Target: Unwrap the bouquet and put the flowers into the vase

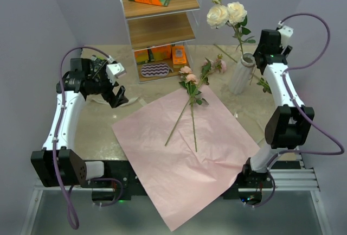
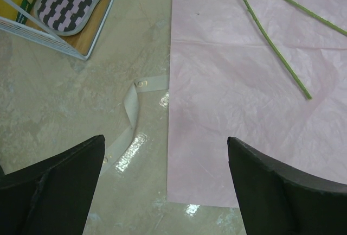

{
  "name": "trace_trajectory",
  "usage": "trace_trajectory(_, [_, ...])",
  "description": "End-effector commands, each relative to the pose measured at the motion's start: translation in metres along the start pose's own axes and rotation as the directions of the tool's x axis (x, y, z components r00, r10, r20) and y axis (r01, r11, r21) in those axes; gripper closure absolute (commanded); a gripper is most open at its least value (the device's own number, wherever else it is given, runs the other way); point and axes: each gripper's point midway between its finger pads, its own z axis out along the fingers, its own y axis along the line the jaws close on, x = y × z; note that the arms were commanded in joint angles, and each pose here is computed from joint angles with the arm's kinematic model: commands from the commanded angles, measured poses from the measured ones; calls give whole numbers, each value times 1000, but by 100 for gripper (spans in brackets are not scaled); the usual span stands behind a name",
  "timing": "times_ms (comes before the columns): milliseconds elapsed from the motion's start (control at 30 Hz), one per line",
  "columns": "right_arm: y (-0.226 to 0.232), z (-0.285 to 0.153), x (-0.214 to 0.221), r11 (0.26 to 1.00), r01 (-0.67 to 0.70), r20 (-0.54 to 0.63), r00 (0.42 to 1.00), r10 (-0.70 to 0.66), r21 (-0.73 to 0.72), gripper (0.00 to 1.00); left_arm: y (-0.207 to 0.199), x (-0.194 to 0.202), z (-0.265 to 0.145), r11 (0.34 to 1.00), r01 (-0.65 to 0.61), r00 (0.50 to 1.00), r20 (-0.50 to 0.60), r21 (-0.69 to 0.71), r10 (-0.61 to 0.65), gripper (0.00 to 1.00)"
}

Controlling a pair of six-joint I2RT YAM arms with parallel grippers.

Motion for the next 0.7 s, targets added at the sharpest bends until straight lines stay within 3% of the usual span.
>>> trace_trajectory(0, [-17, -4, -39, 968, -250, 4, 968, 250, -28, 25, 1, -10, 3, 1000, -1, 998, 58, 21, 0, 1])
trace_trajectory(300, [-16, 16, -57, 963, -267, 17, 963, 267, -38, 27, 0, 6, 12, 1000, 9, 999, 41, 28, -10, 1])
trace_trajectory(500, [-11, 59, -11, 973, -230, -95, 969, 230, 11, 32, -1, 13, 16, 999, 28, 999, 33, 36, -29, 1])
trace_trajectory(667, [1, 80, 29, 958, -285, -188, 940, 285, 26, 33, -3, 18, 18, 999, 32, 999, 27, 39, -33, 1])
